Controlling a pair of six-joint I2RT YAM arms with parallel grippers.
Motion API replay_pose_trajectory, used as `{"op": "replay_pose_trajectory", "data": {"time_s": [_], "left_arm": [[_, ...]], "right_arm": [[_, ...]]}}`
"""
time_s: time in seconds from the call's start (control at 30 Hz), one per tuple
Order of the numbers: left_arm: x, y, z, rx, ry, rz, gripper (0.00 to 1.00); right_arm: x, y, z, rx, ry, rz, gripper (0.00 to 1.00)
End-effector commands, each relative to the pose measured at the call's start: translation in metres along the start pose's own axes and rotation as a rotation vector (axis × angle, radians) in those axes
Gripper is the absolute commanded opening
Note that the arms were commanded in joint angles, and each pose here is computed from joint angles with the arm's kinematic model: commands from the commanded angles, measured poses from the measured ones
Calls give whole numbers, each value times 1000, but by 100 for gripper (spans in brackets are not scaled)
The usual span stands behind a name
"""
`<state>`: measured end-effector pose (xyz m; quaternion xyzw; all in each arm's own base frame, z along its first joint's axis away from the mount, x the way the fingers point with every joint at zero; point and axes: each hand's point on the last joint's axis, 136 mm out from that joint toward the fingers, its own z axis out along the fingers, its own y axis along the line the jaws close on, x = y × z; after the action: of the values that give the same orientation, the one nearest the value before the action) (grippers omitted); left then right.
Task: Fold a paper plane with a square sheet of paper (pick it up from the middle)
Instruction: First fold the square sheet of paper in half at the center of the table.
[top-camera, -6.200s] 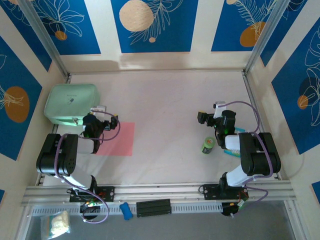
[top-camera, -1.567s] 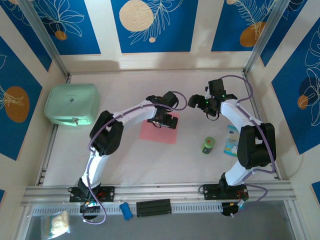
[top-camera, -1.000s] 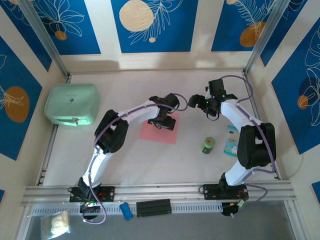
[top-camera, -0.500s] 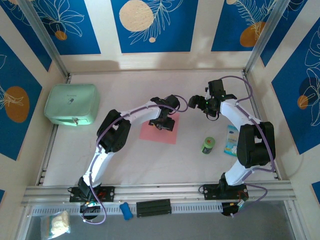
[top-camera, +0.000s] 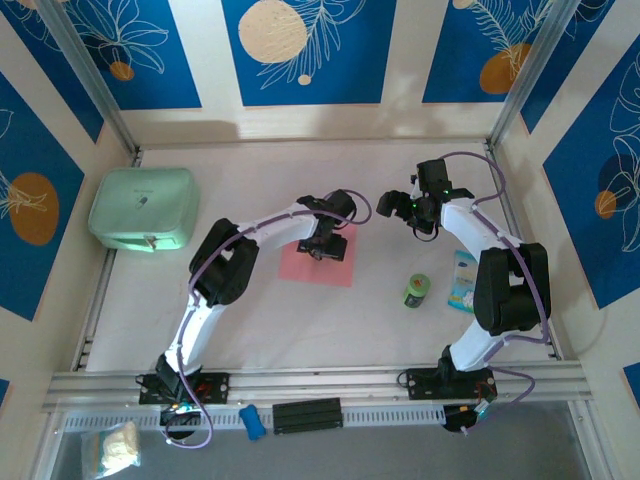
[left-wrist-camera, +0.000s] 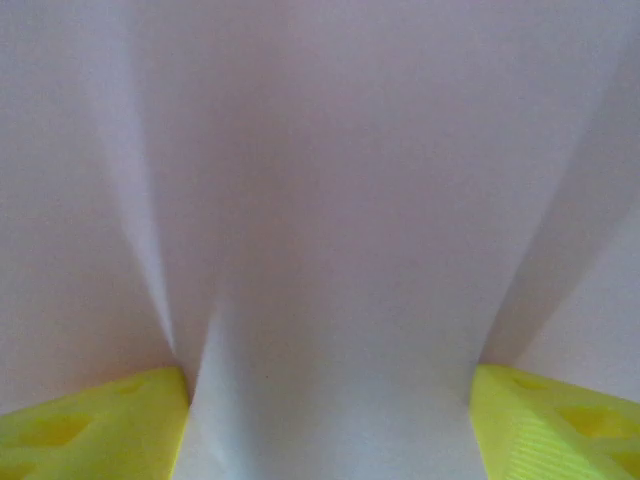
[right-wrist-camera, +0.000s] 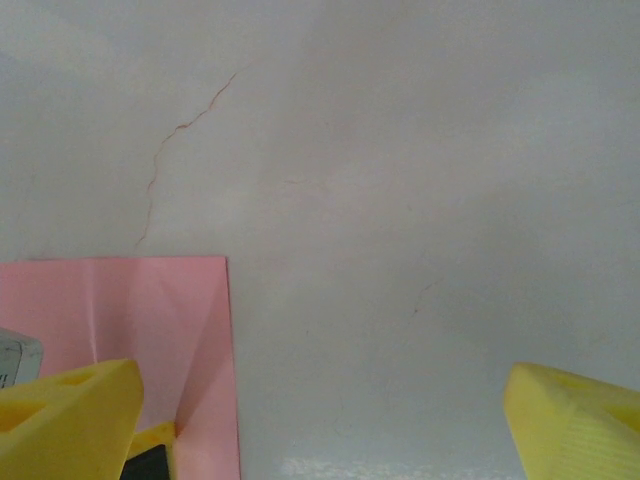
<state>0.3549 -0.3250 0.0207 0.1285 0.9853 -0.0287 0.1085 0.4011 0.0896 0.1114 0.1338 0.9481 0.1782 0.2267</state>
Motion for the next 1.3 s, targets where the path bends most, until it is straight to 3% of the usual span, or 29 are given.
{"op": "replay_pose_trajectory", "data": {"time_s": [0.0,0.27,0.43,0.6,0.7,0.93,1.1,1.27], "left_arm": [[28,14,25,-30,113,-28,72],[25,14,19,-28,100,-21,69],[13,5,-5,29,58,-31,55],[-6,-16,-54,190,-61,-52,34],[-14,-21,-80,299,-126,-87,26],[-28,-21,-114,608,-215,-226,26],[-24,-5,-92,683,-192,-322,27],[-7,21,-55,585,-124,-350,30]], "right_arm": [[4,-2,1,4,23,0,93],[3,-2,1,1,22,0,93],[2,-3,0,6,21,-3,93],[-4,-6,-5,2,-4,10,93],[-4,-4,-7,-20,-15,11,92],[-1,15,-9,-137,-6,-1,92],[8,38,-6,-264,37,-23,88],[18,54,-2,-310,74,-61,86]]}}
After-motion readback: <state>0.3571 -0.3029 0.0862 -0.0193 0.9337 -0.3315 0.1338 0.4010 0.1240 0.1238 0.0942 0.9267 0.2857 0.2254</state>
